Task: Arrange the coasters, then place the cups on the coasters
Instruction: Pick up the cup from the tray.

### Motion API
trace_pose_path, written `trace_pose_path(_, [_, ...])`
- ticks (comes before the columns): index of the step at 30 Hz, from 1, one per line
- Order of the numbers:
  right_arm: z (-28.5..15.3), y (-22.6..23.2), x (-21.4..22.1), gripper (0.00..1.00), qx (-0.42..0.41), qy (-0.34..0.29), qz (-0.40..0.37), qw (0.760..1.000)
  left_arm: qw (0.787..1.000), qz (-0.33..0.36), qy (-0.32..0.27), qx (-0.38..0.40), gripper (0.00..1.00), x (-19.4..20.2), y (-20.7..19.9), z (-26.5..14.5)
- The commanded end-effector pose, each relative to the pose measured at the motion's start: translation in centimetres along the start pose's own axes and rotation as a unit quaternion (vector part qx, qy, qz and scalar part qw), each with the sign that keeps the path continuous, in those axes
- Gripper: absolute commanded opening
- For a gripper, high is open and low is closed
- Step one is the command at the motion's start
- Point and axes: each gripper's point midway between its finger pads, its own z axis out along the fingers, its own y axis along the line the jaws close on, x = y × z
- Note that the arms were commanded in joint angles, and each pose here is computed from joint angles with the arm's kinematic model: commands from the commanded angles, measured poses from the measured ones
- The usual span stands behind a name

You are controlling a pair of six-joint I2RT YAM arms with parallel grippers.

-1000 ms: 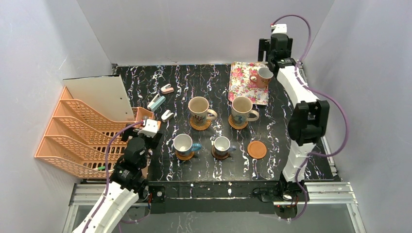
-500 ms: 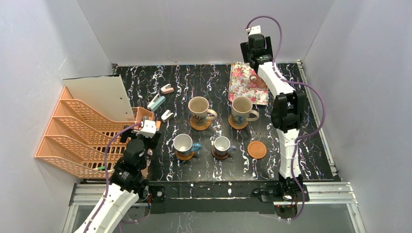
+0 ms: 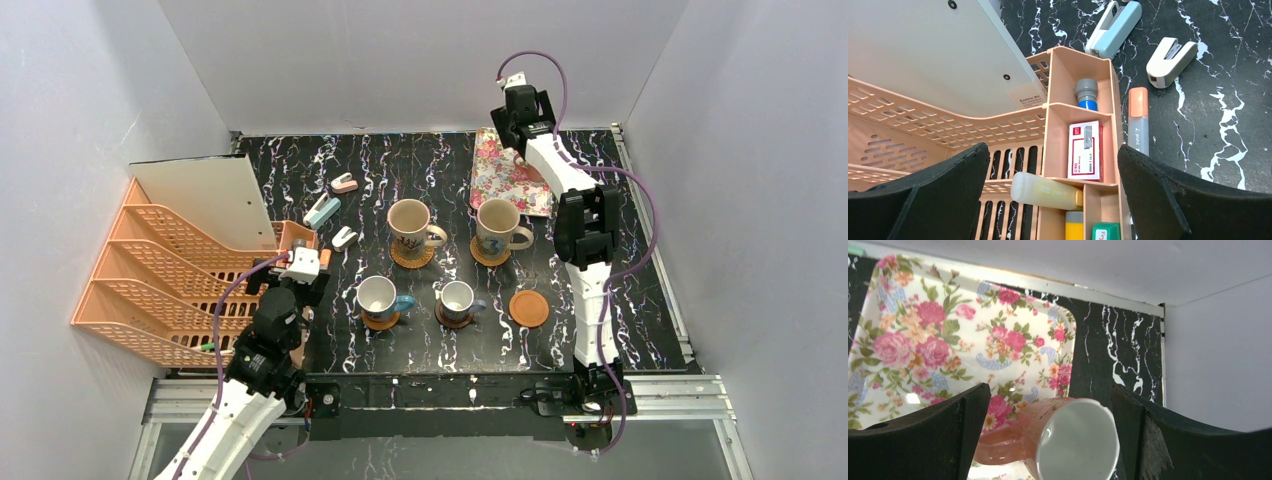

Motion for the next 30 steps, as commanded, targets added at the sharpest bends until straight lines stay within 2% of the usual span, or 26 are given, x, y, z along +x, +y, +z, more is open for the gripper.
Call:
trace_pose_path(1, [-0.7, -0.4, -0.4, 0.98, -0.006, -0.007, -0.016, 1.000, 1.000, -0.014, -0.005, -0.016, 0.98, -0.1, 0.5, 0.0])
trace_pose_path(14, [-4.0, -1.5, 0.2, 0.98, -0.023, 0.001, -0.045, 0.999, 1.000, -0.016, -0.008, -0.016, 0.98, -0.2, 0.6, -0.1])
trace_pose_path(25, [-6.5, -2.5, 3.1, 0.98, -0.013, 0.000, -0.057, 0.998, 1.000, -0.017, -0.010, -0.017, 0.98, -0.2, 0.6, -0.2])
trace_pose_path(30, [-6.6, -2.8, 3.4, 0.98, -0.017, -0.001, -0.028, 0.999, 1.000, -0.017, -0.011, -0.017, 0.98, -0.3, 0.7, -0.2])
